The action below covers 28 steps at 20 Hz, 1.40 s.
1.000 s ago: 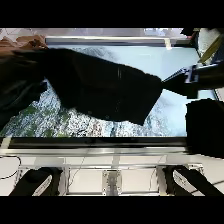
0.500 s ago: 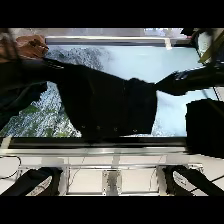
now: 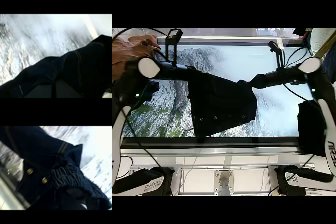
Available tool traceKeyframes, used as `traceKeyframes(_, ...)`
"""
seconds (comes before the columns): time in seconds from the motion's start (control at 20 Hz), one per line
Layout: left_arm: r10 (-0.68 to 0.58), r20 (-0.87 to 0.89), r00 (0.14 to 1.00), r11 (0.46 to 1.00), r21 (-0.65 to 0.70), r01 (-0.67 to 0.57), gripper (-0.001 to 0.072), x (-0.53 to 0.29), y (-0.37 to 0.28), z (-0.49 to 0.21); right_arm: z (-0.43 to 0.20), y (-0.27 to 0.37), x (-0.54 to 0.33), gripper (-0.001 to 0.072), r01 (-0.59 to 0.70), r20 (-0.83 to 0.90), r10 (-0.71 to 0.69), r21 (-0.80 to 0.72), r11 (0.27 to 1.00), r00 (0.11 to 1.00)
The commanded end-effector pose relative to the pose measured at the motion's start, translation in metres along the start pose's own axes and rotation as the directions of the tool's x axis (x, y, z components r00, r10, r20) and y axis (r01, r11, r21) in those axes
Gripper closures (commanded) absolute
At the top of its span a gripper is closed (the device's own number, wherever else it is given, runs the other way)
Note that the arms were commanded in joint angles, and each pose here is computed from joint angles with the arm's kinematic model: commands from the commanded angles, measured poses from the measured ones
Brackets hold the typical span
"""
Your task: Fold the clothes and pants, and hang the long-sleeved shirts on hangers.
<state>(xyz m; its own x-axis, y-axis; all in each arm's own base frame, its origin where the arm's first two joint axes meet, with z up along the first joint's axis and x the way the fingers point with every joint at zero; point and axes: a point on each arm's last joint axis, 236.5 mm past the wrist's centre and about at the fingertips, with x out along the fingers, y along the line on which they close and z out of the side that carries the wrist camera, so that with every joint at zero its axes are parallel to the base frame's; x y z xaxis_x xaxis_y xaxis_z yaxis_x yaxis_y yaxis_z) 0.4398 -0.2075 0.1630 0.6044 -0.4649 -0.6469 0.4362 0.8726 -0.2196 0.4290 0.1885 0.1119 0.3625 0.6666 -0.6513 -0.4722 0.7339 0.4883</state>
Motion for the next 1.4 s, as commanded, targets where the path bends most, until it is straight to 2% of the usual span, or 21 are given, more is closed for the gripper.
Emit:
traceKeyframes(0.0,0.046,0.093,0.995,0.999,-0.031,-0.043,0.0695,0.028,0.026,0.02,0.028,-0.078,0.036,0.0697,0.14,0.133,-0.152,0.091,0.986,0.98)
traceKeyframes(0.15,0.087,0.04,0.995,0.993,-0.077,-0.084,0.0695,0.051,0.06,0.005,0.03,-0.13,0.047,0.0697,0.179,0.169,-0.217,0.214,0.96,0.961)
traceKeyframes(0.4,0.127,0.009,0.992,0.986,-0.105,-0.126,0.0695,0.07,0.094,-0.008,0.022,-0.177,0.053,0.0697,0.23,0.171,-0.283,0.276,0.933,0.944)
traceKeyframes(0.6,0.135,0.039,0.99,0.986,-0.106,-0.13,0.0695,0.072,0.096,-0.001,0.033,-0.179,0.048,0.0697,0.242,0.195,-0.289,0.233,0.942,0.937)
traceKeyframes(0.7,0.109,-0.01,0.994,0.99,-0.089,-0.109,0.0695,0.074,0.083,-0.012,0.038,-0.161,0.045,0.0697,0.215,0.168,-0.237,0.139,0.967,0.957)
traceKeyframes(0.85,0.058,-0.132,0.99,0.998,-0.013,-0.06,0.0696,0.061,0.053,-0.038,0.029,-0.142,0.023,0.0697,0.235,0.035,-0.233,-0.033,0.972,0.972)
traceKeyframes(1.0,0.018,-0.258,0.966,0.999,0.031,-0.011,0.0697,0.034,0.021,-0.069,-0.025,-0.139,0.004,0.0697,0.243,-0.207,-0.265,-0.127,0.962,0.942)
traceKeyframes(1.15,0.013,-0.327,0.945,1.0,0.019,-0.007,0.0697,0.02,-0.01,-0.116,-0.076,-0.14,-0.006,0.0697,0.246,-0.353,-0.278,-0.133,0.96,0.894)
traceKeyframes(1.35,0.111,-0.446,0.888,0.992,0.002,-0.123,0.0697,0.002,-0.017,-0.208,-0.124,-0.13,-0.003,0.0697,0.233,-0.401,-0.247,-0.085,0.969,0.882)
